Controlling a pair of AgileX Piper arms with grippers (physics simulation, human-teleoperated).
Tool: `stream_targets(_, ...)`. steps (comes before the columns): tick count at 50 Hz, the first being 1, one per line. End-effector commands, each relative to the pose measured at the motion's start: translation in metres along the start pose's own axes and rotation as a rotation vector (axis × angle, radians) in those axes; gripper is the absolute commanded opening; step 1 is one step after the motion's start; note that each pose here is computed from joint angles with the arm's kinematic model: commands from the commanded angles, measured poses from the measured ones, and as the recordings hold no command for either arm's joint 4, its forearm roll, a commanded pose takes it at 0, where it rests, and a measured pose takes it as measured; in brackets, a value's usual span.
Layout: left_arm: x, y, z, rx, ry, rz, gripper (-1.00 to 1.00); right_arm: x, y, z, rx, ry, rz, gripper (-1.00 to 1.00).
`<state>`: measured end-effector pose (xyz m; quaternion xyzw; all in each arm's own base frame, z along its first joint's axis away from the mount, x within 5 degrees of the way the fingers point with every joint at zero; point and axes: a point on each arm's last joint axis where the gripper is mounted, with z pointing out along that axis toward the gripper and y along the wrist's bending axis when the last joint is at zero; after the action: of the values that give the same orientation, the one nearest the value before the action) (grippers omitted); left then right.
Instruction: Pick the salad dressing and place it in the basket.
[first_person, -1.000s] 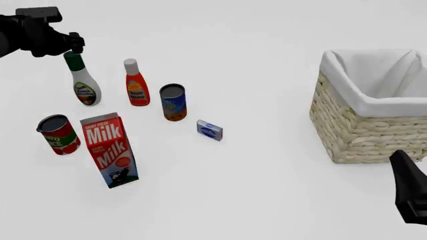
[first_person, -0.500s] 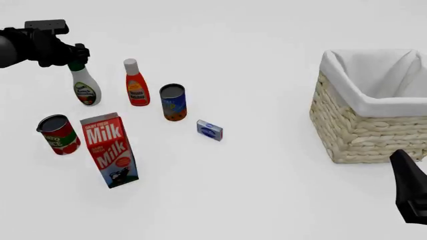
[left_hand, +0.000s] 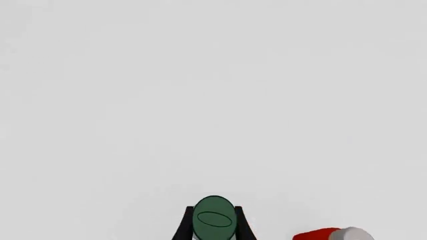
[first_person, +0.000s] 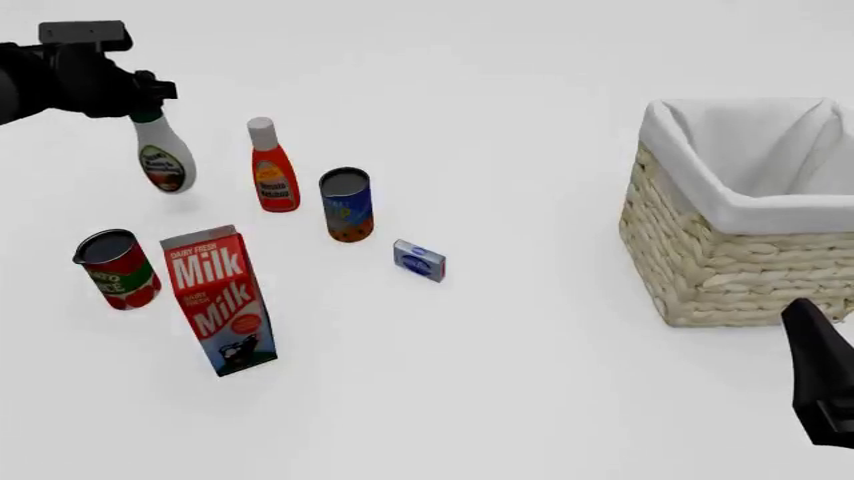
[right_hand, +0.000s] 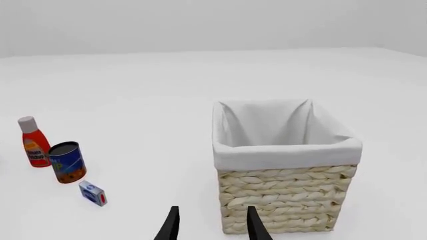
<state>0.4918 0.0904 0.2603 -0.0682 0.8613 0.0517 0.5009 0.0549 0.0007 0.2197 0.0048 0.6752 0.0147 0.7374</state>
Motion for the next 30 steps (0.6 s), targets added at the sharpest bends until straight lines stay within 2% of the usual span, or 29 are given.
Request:
stream_targets(1,-0.041,0.0,-0.036,-0.003,-0.105,0.036,-1.0,0.0,0.0,0.0,0.004,-0.002,0.003,1.0)
stream_targets(8,-0.08,-0.004,-0.072,-0.001,-0.183,0.08,-1.0,0.0,0.0,0.0,0.005,-0.004,0.004,1.0)
stream_targets(10,-0.08,-0.004,-0.072,-0.001,-0.183,0.08,-1.0,0.0,0.0,0.0,0.005,-0.004,0.004,1.0)
stream_targets(11,-0.095,-0.01,-0.087,0.01,-0.215,0.088,-1.0,0.001,0.0,0.0,0.006,-0.004,0.005,1.0)
stream_targets(12,-0.095,-0.01,-0.087,0.01,-0.215,0.088,-1.0,0.001,0.0,0.0,0.006,-0.004,0.005,1.0)
stream_targets(13,-0.108,-0.017,-0.1,0.025,-0.238,0.083,-1.0,0.001,0.0,0.0,0.004,-0.004,0.007,1.0)
stream_targets(14,-0.108,-0.017,-0.1,0.025,-0.238,0.083,-1.0,0.001,0.0,0.0,0.004,-0.004,0.007,1.0)
stream_targets(16,-0.118,-0.04,-0.122,0.069,-0.274,0.125,-1.0,0.001,0.0,0.0,0.002,-0.001,0.008,1.0)
stream_targets(19,-0.125,-0.061,-0.145,0.114,-0.306,0.162,-1.0,0.002,0.0,0.0,0.001,-0.001,0.008,1.0)
stream_targets(21,-0.128,-0.069,-0.153,0.131,-0.313,0.176,-1.0,0.001,0.0,0.0,0.0,0.0,0.01,1.0)
stream_targets(25,-0.133,-0.096,-0.177,0.195,-0.338,0.209,-1.0,0.0,0.0,0.0,-0.002,-0.002,0.009,1.0)
stream_targets(30,-0.131,-0.124,-0.198,0.265,-0.355,0.255,-1.0,0.002,0.0,0.0,-0.007,0.001,0.009,1.0)
